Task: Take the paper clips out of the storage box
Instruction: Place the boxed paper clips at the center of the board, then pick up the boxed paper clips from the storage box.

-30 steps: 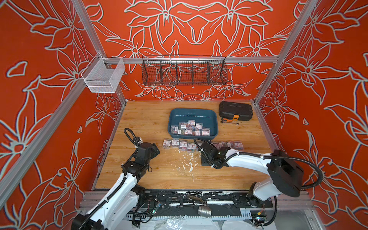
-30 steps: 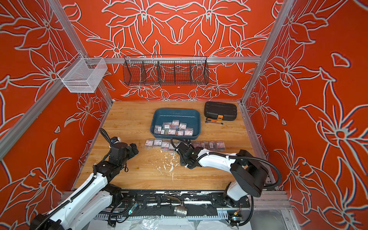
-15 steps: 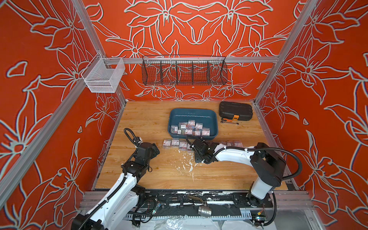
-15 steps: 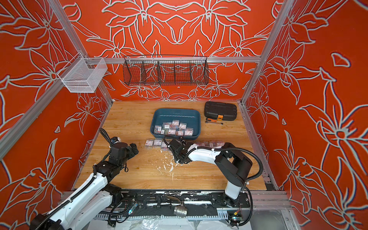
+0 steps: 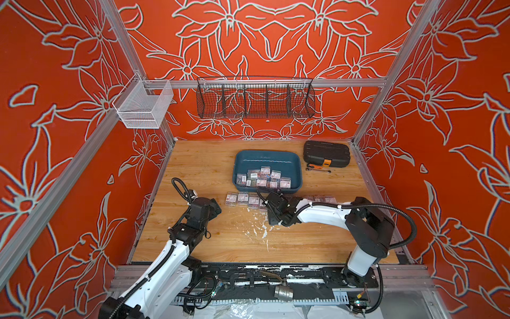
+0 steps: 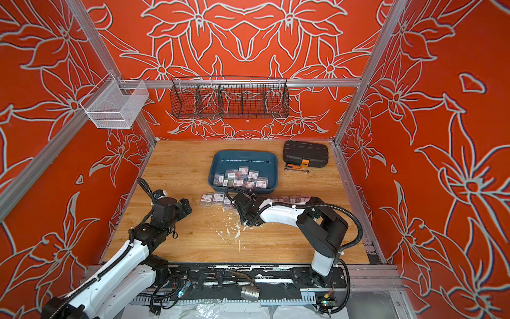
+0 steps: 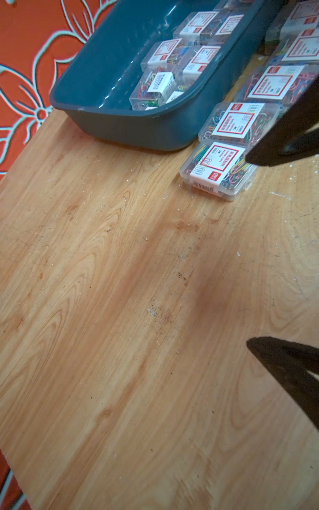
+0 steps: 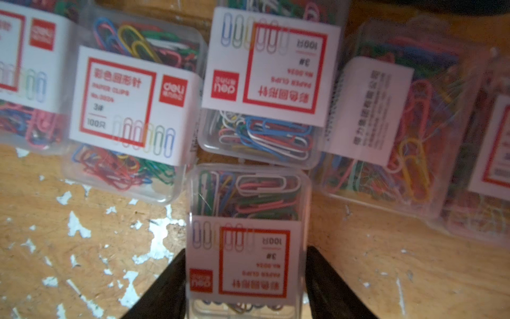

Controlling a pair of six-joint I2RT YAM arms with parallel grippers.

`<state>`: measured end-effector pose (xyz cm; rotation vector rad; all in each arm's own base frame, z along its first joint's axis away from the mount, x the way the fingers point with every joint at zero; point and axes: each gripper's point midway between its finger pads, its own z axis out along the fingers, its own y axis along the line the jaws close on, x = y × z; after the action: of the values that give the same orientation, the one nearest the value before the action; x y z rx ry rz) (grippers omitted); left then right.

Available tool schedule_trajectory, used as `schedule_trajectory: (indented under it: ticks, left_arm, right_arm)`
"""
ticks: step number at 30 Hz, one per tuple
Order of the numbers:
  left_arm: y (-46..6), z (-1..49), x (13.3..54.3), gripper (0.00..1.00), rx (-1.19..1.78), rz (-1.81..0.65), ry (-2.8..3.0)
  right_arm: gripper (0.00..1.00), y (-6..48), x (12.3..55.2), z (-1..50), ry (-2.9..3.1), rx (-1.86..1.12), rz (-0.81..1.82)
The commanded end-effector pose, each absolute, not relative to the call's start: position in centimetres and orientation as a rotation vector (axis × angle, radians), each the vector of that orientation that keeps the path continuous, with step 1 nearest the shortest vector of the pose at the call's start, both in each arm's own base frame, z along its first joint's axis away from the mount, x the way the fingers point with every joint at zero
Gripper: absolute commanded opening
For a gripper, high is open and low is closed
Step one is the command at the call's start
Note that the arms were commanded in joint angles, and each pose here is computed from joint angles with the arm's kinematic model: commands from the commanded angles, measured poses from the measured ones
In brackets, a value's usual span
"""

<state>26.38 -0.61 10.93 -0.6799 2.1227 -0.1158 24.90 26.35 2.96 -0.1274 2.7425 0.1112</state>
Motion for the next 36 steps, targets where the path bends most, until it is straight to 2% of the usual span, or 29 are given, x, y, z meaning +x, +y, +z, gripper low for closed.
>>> schedule_trajectory:
  ticks: [1,10,15,19,27,36]
  left_arm:
    - [-0.1,10.8,26.2,0.94,-0.701,-0.1,2.107]
    - [-0.2,10.6,26.2,0.94,-0.697,-0.104,2.117]
    - [-0.2,10.7,26.2,0.94,-0.694,-0.108,2.11]
    - [-0.3,10.7,26.2,0.94,-0.693,-0.109,2.111]
    - [-0.2,10.7,26.1,0.94,-0.695,-0.109,2.106]
    - [0.0,10.9,26.0,0.94,-0.704,-0.104,2.097]
  right_arm:
    - [0.69,26.2,25.5,5.4,2.688,-0.107,0.117]
    - [0.74,25.1,26.2,10.3,2.566,-0.082,0.149]
    - [0.66,24.9,27.5,13.3,2.488,-0.068,0.138]
    - [0.65,24.4,28.5,14.2,2.467,-0.059,0.109]
    - [0.58,24.6,33.1,17.7,2.408,-0.054,0.126]
    - [0.59,27.0,41.3,15.6,2.482,-0.164,0.049]
